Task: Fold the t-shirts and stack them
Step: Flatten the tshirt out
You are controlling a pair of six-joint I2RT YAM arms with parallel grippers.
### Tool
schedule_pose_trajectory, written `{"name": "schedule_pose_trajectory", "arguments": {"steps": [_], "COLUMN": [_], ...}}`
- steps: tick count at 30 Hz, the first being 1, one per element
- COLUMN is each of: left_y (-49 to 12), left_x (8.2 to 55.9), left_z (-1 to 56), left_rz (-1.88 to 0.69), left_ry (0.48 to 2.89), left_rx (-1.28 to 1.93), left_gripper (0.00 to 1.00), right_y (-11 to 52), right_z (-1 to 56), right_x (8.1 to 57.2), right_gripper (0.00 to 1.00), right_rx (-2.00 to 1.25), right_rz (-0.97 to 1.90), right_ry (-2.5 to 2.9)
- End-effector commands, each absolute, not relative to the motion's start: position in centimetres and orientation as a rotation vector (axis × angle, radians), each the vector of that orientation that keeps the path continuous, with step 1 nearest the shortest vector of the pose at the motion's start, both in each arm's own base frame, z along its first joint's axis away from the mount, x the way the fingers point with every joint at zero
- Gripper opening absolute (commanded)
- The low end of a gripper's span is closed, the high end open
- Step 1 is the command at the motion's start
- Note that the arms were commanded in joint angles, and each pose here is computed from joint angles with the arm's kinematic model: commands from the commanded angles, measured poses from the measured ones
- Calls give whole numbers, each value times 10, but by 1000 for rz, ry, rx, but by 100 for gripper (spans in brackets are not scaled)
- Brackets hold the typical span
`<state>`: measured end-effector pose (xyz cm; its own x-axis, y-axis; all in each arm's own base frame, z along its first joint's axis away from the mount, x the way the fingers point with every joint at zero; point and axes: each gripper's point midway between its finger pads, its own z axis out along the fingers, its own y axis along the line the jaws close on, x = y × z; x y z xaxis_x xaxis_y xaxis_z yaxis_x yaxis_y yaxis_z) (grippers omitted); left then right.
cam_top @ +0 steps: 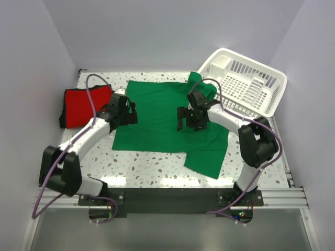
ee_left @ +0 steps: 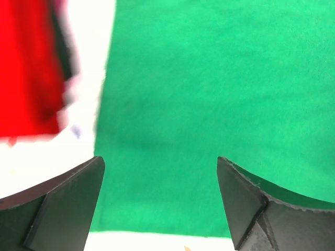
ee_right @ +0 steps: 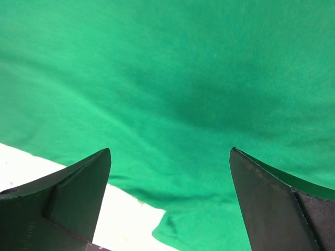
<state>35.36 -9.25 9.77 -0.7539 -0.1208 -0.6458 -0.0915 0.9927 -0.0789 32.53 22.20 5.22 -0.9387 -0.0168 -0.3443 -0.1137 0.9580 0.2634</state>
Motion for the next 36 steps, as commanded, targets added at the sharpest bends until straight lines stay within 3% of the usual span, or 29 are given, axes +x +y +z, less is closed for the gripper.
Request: {"name": "schedule_pose_trajectory", "arguments": {"steps": [1, 4, 10, 30, 36], "left_y": [-57, -39, -20, -15, -14], "left_x": [311, 270, 241, 248, 247], "left_z": [89, 58, 40, 9, 2], "left_rz": [83, 131, 120, 55, 55], "left_ry": [2443, 2493, 2493, 2514, 2541], "left_rx": [-316, -442, -605, -643, -635], "left_gripper": [90, 83, 63, 36, 13], "right_y": [227, 225, 218, 192, 161], "right_z": [108, 119, 133, 115, 106], "right_x": [341, 340, 334, 299, 266], "right_gripper": [99, 99, 99, 99, 99], "right_rx": [-42, -34, -9, 1, 37], "right_rz": [439, 428, 416, 330, 168], "right_ry": [2650, 2647, 2631, 2703, 2801]}}
